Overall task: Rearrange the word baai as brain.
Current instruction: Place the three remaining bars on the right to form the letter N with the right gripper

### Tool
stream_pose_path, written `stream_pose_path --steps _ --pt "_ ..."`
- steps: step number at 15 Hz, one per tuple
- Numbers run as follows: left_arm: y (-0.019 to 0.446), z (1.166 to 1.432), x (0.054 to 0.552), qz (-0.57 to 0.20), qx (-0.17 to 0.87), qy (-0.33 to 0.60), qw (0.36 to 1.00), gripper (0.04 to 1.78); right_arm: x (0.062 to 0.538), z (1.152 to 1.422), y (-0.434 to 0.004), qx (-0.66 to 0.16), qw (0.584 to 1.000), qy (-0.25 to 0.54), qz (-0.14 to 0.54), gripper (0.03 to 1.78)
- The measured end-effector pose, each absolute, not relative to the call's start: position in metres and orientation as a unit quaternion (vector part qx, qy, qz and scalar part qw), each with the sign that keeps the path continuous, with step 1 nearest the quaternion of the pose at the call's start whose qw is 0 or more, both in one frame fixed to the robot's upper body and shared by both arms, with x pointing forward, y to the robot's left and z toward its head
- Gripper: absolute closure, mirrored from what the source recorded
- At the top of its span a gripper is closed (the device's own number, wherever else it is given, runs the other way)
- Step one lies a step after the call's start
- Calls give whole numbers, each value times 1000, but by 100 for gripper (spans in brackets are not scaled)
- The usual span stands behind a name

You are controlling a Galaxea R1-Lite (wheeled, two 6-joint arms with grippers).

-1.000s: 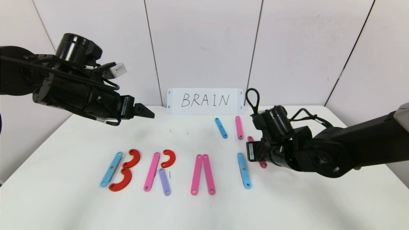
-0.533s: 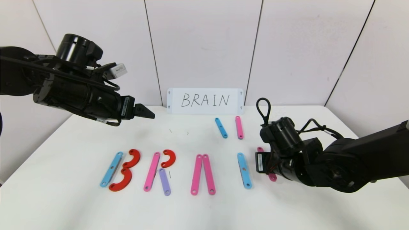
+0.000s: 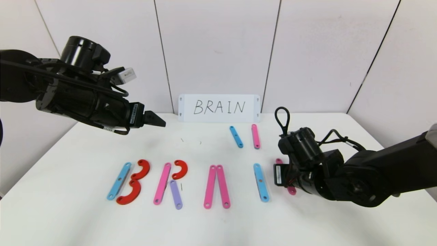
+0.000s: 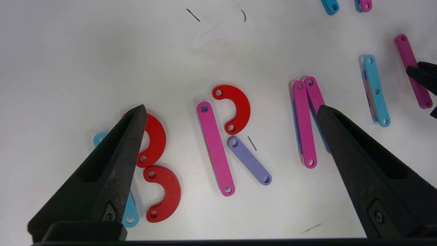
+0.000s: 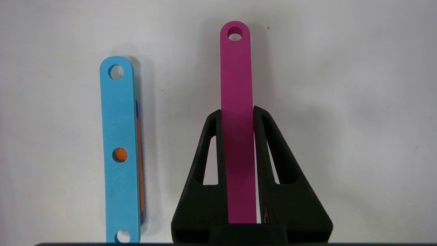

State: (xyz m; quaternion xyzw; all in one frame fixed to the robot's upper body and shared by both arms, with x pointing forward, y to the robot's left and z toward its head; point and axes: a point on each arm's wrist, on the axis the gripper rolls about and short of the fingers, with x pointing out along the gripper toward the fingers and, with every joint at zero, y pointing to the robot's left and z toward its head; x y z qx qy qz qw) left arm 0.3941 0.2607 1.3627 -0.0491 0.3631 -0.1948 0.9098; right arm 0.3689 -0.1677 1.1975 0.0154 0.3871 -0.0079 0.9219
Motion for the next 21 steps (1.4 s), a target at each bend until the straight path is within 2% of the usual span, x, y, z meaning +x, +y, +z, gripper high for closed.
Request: stream_pose_path --steps 7,10,12,17,19,21 --pt "261 1363 394 -195 -49 363 910 8 371 1190 -169 13 918 395 -13 154" --pt "261 1363 394 -195 -49 363 910 8 371 1188 -170 12 918 396 -14 141" --pt "261 1363 394 -195 -49 363 910 8 371 1187 -170 11 917 398 -14 120" --pt "261 1362 394 -195 -49 364 910 8 373 1189 -175 16 918 396 -21 39" --pt "260 1362 394 -195 -49 364 909 8 373 1193 -177 18 920 391 -20 19" --pt "260 1362 394 -196 -49 364 909 8 375 1200 -177 21 923 383 -14 9"
